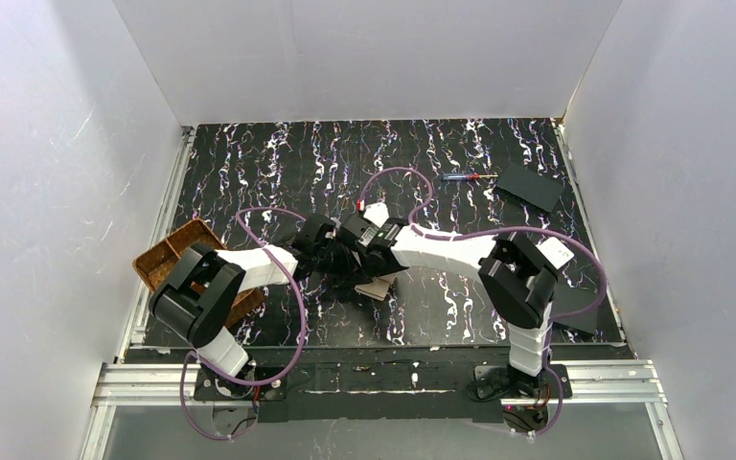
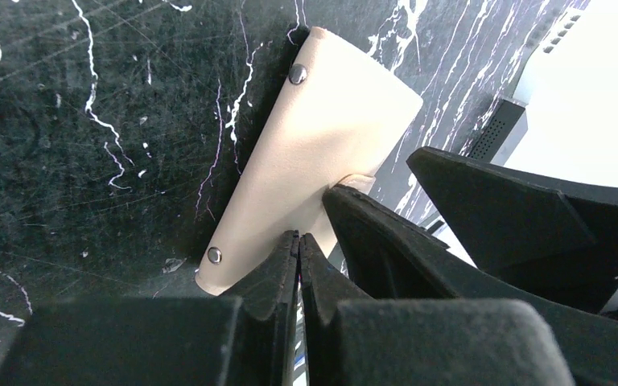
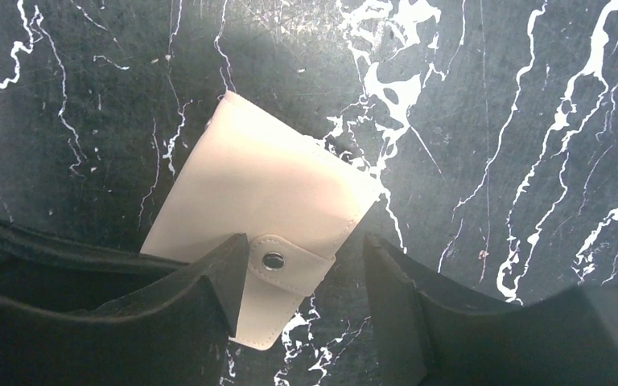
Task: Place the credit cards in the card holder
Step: Open the card holder at the center of the board.
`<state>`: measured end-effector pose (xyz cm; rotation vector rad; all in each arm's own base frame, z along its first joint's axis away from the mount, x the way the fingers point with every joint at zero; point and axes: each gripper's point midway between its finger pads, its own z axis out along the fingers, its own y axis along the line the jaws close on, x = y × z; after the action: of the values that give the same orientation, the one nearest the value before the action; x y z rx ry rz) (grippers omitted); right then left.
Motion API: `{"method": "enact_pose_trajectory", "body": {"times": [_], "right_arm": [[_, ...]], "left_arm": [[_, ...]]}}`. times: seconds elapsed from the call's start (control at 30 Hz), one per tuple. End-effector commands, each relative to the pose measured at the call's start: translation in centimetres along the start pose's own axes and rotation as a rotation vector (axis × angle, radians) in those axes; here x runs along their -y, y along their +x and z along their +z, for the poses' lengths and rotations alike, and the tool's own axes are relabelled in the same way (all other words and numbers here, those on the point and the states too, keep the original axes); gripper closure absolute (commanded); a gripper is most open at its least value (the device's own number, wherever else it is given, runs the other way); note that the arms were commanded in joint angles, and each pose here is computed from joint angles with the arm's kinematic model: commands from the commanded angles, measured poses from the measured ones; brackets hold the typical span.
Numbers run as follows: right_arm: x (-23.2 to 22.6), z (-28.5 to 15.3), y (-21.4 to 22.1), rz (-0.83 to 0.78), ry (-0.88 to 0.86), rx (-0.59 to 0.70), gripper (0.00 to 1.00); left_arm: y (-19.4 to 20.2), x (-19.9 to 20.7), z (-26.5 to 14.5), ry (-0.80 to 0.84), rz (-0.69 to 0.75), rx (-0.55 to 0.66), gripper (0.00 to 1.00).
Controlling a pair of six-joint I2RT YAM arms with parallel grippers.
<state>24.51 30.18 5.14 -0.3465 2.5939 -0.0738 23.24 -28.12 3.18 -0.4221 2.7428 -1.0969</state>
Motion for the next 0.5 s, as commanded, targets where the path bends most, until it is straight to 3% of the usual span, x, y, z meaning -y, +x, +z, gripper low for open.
{"method": "enact_pose_trajectory", "body": {"times": [0.0, 0.17, 0.27, 0.47], "right_arm": [[0.8, 0.0, -0.7, -0.004, 0.100, 0.040, 0.37], [2.5, -0.1, -0.2, -0.027, 0.193, 0.051, 0.41], [3.6, -0.8, -0.4, -0.025, 0.215, 0.080, 0.57], [5.5, -2.6, -0.5, 0.035, 0.189, 0.111, 0.67]], "left_arm": [[2.3, -5.6, 0.7, -0.199, -0.061, -0.036, 1.00], [2.7, -7.3, 0.5, -0.291, -0.110, -0.044, 1.00], [3.1, -8.9, 0.3, -0.361, -0.141, -0.047, 1.00], [3.5, -10.9, 0.2, -0.437, -0.176, -0.038, 1.00]]}}
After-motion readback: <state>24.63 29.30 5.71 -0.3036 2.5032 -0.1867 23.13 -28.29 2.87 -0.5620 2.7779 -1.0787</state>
